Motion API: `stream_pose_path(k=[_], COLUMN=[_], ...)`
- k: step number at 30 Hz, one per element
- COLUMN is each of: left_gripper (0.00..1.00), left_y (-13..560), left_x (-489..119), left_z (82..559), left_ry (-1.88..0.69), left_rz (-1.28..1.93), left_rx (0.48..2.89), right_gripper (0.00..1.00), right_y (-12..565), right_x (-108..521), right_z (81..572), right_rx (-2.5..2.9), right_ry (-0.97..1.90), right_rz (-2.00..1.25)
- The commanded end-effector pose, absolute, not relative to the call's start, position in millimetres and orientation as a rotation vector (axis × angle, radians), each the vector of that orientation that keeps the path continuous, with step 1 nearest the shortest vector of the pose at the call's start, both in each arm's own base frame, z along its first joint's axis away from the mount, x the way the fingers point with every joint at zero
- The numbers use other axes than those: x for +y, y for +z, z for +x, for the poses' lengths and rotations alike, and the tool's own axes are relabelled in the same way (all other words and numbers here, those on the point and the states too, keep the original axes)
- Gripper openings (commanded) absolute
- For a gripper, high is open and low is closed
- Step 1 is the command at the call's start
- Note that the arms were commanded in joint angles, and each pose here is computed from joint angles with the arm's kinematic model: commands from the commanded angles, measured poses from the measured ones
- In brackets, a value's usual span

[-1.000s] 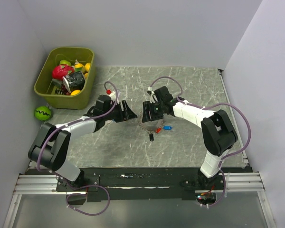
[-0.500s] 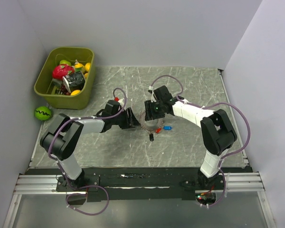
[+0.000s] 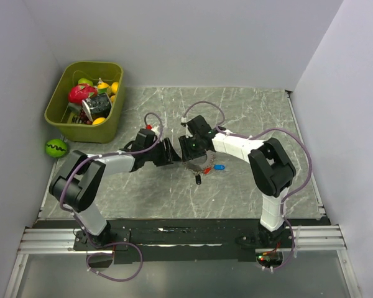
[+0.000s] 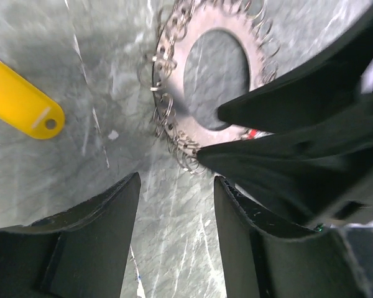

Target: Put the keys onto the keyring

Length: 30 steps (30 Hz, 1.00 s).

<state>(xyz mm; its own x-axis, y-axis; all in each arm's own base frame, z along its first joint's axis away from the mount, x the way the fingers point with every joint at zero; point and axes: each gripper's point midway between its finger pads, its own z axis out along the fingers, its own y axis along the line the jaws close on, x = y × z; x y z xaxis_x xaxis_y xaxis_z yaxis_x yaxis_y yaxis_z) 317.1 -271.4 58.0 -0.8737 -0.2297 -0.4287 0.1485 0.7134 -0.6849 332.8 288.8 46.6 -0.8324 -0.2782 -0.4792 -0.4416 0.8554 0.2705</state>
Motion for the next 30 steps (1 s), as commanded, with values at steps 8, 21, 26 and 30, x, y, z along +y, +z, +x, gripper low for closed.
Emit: stream_pose_path(k=[8, 21, 26, 30], left_gripper=[0.57, 0.57, 0.57, 0.57], left_y=[83.1, 83.4, 85.5, 85.3], left_x=[-255.6, -258.1, -257.1, -257.7], left_z=[329.2, 329.4, 330.1, 330.3], left_ry=[-1.019, -1.046, -1.036, -1.040], left_rz=[-0.080, -0.078, -0.077, -0.077], left_rx=[2.343, 2.341, 2.339, 2.338], right_gripper=[0.46, 0.40, 0.35, 0.35], right_y=[47.1, 37.9, 31.0, 26.9], right_x=[301.4, 308.4, 310.0, 311.4], right_z=[343.9, 336.0, 334.4, 332.0], right_rx=[2.558, 2.563, 2.578, 2.579], right_ry=[0.492, 0.538, 0.539, 0.544], right_rz=[-0.585, -0.617, -0.625, -0.632])
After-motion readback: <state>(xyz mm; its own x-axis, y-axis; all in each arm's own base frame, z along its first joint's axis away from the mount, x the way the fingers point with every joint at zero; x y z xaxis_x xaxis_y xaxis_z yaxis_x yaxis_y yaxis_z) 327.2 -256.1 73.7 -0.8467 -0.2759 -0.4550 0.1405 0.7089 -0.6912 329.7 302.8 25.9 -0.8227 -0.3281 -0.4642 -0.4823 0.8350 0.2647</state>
